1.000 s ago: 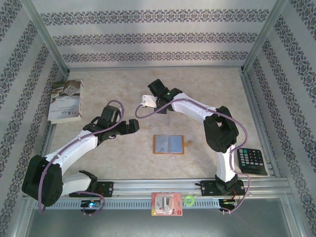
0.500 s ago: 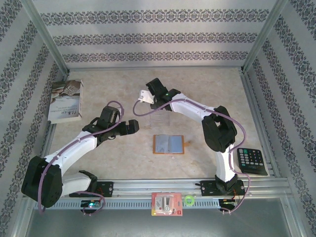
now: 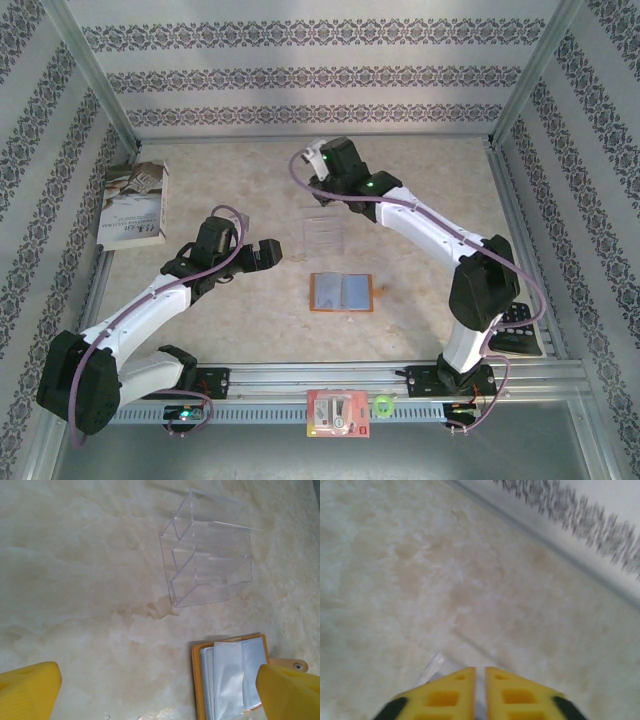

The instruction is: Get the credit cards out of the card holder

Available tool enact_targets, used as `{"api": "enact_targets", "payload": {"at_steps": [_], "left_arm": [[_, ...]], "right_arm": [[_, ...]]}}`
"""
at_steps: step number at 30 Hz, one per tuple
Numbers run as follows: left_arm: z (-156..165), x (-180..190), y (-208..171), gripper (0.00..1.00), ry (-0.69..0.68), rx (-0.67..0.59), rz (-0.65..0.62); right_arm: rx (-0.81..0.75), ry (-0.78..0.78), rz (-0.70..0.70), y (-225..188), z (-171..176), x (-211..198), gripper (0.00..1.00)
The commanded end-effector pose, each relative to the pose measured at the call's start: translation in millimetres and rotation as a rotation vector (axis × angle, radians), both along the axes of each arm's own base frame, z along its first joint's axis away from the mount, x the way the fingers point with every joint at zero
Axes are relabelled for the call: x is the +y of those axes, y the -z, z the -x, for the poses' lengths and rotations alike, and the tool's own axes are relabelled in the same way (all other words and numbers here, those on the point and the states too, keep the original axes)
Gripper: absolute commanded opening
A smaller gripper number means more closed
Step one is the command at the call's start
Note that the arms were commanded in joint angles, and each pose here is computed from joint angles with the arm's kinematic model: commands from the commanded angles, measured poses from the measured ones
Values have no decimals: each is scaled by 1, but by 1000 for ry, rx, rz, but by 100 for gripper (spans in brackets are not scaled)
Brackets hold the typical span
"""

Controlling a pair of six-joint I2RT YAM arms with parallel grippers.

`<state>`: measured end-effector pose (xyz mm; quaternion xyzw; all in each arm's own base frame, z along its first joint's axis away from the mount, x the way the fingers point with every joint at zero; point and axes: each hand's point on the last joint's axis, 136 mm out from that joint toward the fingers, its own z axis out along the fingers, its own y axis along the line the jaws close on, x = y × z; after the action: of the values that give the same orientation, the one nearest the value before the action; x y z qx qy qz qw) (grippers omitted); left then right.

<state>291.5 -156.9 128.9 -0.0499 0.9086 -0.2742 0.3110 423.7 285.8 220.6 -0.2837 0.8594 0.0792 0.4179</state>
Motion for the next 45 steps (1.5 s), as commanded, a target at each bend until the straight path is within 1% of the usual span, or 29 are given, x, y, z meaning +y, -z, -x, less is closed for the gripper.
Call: {"api": "enact_targets", "payload": {"at_steps": [1, 2, 7, 11, 15, 21, 29, 37, 42, 45], "left_arm": [[-5, 8, -1, 100, -36, -21, -3], [-5, 9, 0, 100, -40, -20, -9], [-4, 11, -1, 100, -41, -27, -17], [-3, 11, 0, 100, -47, -22, -15], [-2, 13, 2, 100, -52, -20, -15], [-1, 14, 4, 100, -57, -13, -19], [0, 16, 4, 100, -58, -13, -25], [1, 13, 3, 100, -45, -13, -14], [3, 13, 5, 100, -42, -13, -9], [4, 10, 5, 100, -30, -12, 4]], "right_arm": [[329, 127, -65, 60, 40, -15, 4], [362, 132, -53, 70, 48, -18, 0], [464, 127, 11, 104, 65, -13, 0], [471, 142, 65, 122, 60, -7, 0], [453, 174, 105, 135, 44, -8, 0], [425, 199, 130, 139, 23, -4, 0], [403, 232, 157, 144, 4, -6, 0], [355, 272, 117, 132, -14, -2, 0], [338, 289, 82, 126, -23, 1, 9], [339, 297, 64, 123, -25, 0, 11]]}}
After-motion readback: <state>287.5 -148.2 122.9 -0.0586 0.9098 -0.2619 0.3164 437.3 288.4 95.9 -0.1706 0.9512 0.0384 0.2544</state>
